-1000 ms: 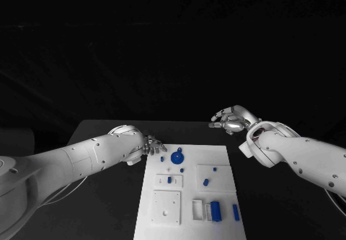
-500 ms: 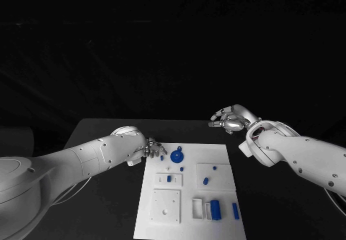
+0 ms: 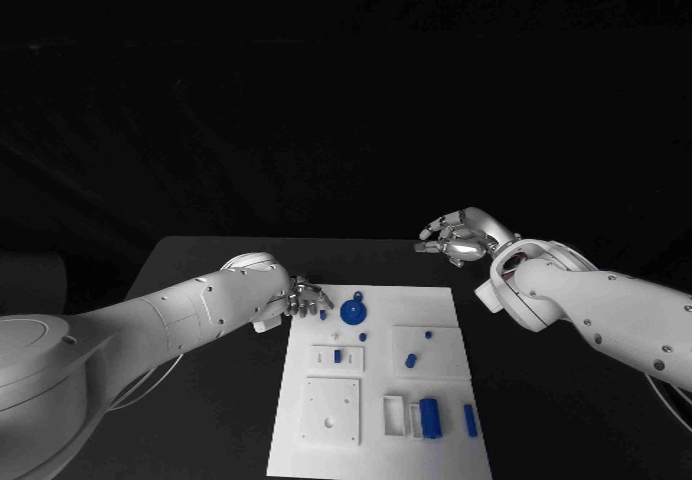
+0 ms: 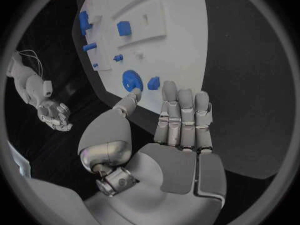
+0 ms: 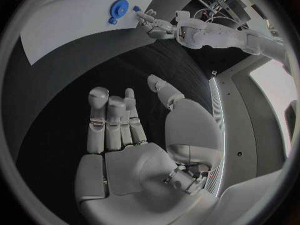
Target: Assemble the parts on the task board
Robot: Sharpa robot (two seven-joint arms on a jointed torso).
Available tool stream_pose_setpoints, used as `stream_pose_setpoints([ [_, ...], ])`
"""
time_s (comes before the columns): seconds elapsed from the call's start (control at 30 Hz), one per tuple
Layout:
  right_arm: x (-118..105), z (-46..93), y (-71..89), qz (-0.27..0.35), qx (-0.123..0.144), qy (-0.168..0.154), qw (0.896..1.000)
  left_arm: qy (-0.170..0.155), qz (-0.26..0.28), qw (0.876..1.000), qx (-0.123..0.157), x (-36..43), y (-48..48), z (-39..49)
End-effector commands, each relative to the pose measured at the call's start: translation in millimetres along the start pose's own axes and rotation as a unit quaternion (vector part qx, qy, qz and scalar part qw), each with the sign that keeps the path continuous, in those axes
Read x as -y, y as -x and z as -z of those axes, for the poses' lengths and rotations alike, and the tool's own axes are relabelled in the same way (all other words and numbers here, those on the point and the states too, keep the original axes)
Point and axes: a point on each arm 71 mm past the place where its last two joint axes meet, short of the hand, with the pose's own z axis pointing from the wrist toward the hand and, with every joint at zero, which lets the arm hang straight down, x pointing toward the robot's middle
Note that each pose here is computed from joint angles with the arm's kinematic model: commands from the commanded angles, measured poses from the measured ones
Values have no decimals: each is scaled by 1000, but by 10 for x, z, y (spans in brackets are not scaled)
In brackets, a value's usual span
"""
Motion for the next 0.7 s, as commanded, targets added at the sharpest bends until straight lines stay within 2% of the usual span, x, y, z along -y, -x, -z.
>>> stream_pose_setpoints([
  [0.03, -13, 0, -16, 0, -7, 4, 1000, -9, 6, 1000, -20, 22, -68, -13],
  [0.3, -17, 3, -20, -1, -9, 5, 1000, -1, 9, 1000, -18, -42, -47, -26],
  [0.7, -23, 2, -27, -1, -10, 5, 1000, -7, 12, 1000, -26, -2, -127, -52],
])
